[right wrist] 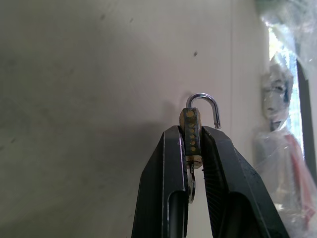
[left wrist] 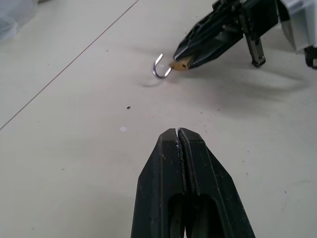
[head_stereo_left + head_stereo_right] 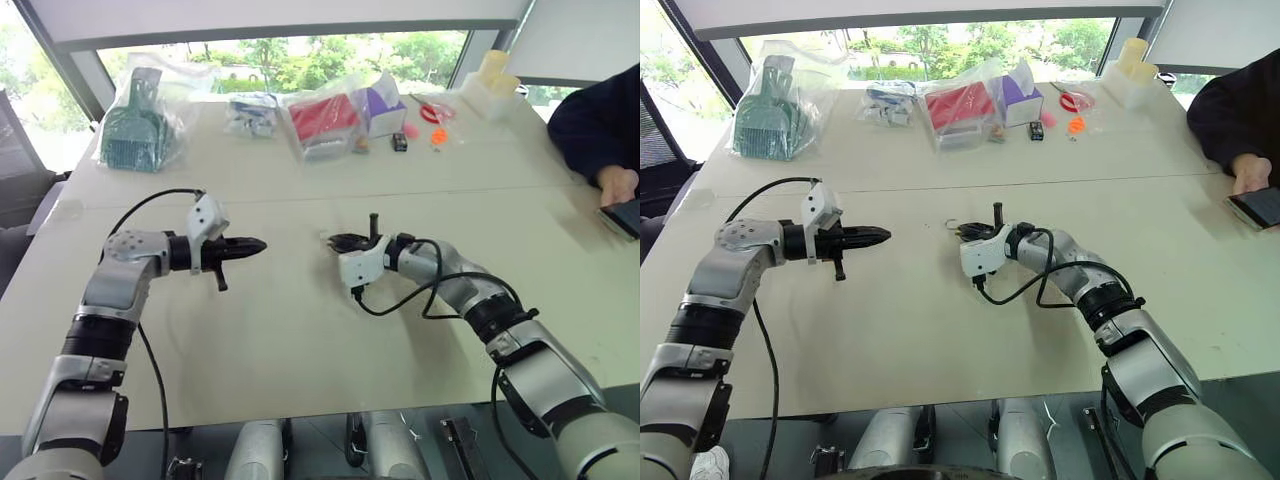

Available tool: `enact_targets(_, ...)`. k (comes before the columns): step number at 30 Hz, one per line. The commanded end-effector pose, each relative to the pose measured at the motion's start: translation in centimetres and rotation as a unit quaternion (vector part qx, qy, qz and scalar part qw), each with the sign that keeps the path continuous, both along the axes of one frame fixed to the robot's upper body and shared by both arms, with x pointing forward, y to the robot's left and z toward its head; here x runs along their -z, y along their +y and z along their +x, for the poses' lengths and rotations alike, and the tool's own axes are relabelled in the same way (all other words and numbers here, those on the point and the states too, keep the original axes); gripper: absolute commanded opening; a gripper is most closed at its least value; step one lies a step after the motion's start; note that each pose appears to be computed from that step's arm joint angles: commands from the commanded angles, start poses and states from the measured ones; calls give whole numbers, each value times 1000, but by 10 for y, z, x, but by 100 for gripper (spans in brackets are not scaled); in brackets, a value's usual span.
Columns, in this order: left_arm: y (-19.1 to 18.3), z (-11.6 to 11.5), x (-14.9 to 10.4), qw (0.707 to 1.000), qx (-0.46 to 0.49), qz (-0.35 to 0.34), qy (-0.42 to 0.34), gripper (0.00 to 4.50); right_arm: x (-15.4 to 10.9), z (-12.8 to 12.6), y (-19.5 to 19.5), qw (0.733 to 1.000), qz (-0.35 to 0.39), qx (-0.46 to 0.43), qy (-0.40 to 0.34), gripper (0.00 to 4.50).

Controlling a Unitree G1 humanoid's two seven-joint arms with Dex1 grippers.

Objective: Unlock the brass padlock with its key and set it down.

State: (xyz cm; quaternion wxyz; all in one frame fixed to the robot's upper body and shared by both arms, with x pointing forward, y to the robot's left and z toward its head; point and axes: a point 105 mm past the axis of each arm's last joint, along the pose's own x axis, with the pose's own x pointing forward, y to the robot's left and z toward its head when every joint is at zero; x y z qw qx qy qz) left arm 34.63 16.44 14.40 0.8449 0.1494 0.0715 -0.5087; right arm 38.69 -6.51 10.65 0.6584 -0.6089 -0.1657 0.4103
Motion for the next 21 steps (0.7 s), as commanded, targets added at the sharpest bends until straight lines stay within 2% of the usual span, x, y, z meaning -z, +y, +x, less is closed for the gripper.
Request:
enact_targets(1, -5, -7, -12, 1000, 3, -11, -26, 0, -3, 2, 5, 1000, 7, -7, -4, 135)
enact_targets(7, -3, -20, -6, 1000, 2, -4, -19, 0, -9, -13, -5, 999, 4, -31, 4, 444)
enact_targets(11, -3, -26, -8, 1000, 3, -6, -18, 0, -21, -27, -19, 998, 29, -17, 58, 444)
enact_targets(13, -3, -26, -10, 1000, -1, -6, -22, 0, -33, -32, -31, 984, 105, 26, 144, 444)
enact_targets(15, -2, -26, -11, 1000, -6, -6, -24, 0, -39, -38, -40, 956, 162, 58, 236, 444)
enact_targets(17, 0, -25, -11, 1000, -12, -7, -25, 0, -41, -46, -46, 930, 189, 83, 304, 444)
enact_targets(21, 1, -26, -12, 999, -23, -14, -22, 0, -52, -61, -55, 839, 287, 125, 444, 444)
